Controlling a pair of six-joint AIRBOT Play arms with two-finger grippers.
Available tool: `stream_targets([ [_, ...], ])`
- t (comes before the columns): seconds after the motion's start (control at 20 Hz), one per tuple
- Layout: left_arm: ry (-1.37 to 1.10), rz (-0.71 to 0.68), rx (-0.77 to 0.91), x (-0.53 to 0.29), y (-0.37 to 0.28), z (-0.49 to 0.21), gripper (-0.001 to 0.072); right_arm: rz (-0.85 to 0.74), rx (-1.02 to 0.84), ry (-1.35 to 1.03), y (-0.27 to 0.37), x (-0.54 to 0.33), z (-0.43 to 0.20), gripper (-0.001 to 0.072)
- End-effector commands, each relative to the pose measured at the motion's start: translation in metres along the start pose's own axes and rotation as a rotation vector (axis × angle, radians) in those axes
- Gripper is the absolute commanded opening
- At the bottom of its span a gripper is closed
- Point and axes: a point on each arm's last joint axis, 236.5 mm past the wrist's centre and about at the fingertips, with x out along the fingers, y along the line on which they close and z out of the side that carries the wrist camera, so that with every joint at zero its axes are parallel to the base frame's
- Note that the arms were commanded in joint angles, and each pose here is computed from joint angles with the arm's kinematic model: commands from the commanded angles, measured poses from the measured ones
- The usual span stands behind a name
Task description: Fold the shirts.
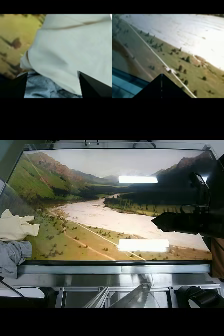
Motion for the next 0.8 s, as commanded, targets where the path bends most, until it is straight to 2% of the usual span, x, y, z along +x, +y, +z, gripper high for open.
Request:
stream_targets([
  [0.0, 0.032, -0.105, -0.028, 0.033, -0.016, 0.009, 0.0720, 0.008, 0.013, 0.015, 0.001, 0.005, -0.001, 0.0051],
  [0.1, 0.063, -0.135, -0.033, 0.052, -0.019, 0.010, 0.0720, 0.019, 0.020, 0.016, 0.003, 0.005, -0.002, 0.0383],
  [0.15, 0.076, -0.156, -0.042, 0.062, -0.022, 0.009, 0.0720, 0.021, 0.021, 0.016, 0.004, 0.005, -0.002, 0.0408],
  [0.25, 0.077, -0.273, -0.056, 0.076, -0.047, 0.013, 0.0720, 0.022, 0.021, 0.014, 0.004, 0.005, -0.001, 0.0403],
  [0.3, 0.059, -0.371, -0.053, 0.076, -0.070, 0.020, 0.0679, 0.023, 0.022, 0.005, 0.004, 0.005, 0.001, 0.0403],
  [0.35, 0.028, -0.506, -0.011, 0.068, -0.102, 0.027, 0.0465, 0.030, 0.024, -0.004, 0.006, 0.005, 0.003, 0.0403],
  [0.4, -0.014, -0.642, 0.056, 0.052, -0.135, 0.033, 0.0082, 0.038, 0.027, -0.009, 0.008, 0.005, 0.004, 0.0403],
  [0.45, -0.067, -0.789, 0.125, 0.027, -0.171, 0.040, 0.0002, 0.040, 0.029, -0.008, 0.008, 0.005, 0.004, 0.0403],
  [0.6, -0.186, -1.178, 0.273, -0.068, -0.279, 0.042, 0.0002, 0.044, 0.031, -0.008, 0.009, 0.005, 0.004, 0.0402],
  [0.65, -0.174, -1.251, 0.348, -0.092, -0.312, 0.027, 0.0002, 0.043, 0.030, -0.008, 0.009, 0.005, 0.004, 0.0402],
  [0.75, -0.076, -1.280, 0.518, -0.113, -0.370, -0.019, 0.0005, 0.042, 0.032, -0.005, 0.008, 0.006, 0.004, 0.0402],
])
